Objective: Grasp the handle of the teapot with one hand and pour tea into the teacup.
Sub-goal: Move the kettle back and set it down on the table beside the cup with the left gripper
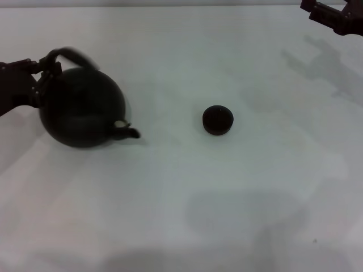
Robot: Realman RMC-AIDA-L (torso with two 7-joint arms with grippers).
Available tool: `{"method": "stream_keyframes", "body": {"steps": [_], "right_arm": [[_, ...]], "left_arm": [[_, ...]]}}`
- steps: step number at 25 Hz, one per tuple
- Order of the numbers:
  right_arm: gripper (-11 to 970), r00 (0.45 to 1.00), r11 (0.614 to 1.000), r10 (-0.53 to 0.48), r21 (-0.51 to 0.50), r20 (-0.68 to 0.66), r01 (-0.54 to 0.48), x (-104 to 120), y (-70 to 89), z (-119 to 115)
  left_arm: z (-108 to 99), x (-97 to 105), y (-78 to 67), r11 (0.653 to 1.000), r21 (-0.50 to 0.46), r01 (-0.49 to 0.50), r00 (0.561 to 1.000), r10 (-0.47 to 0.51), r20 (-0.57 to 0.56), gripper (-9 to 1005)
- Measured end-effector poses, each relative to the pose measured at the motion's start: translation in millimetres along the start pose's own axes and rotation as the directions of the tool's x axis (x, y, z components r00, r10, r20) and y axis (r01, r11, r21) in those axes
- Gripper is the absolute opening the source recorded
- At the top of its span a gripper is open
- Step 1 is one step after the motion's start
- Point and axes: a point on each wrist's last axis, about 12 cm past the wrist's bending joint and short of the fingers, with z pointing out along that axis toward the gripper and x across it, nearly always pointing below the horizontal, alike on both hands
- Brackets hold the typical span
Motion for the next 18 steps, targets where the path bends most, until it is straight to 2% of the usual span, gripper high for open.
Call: {"method": "stream_keyframes", "body": {"steps": [14,18], "right_arm": [[841,1.0,1.0,0.005,0.002,-0.004,-0.005,1.8,0.2,0.3],[840,1.0,1.0,0.006,0.003,-0.004,-0.006,2.2,0.0,-0.2]], "left_arm": [[0.1,3.4,-0.3,1.0,-0.011,-0.028,1.0,0.028,-0.01,233],[-1.7,3.5,-0.3,0.999,-0.02,-0.041,0.999,0.041,0.002,300]]}}
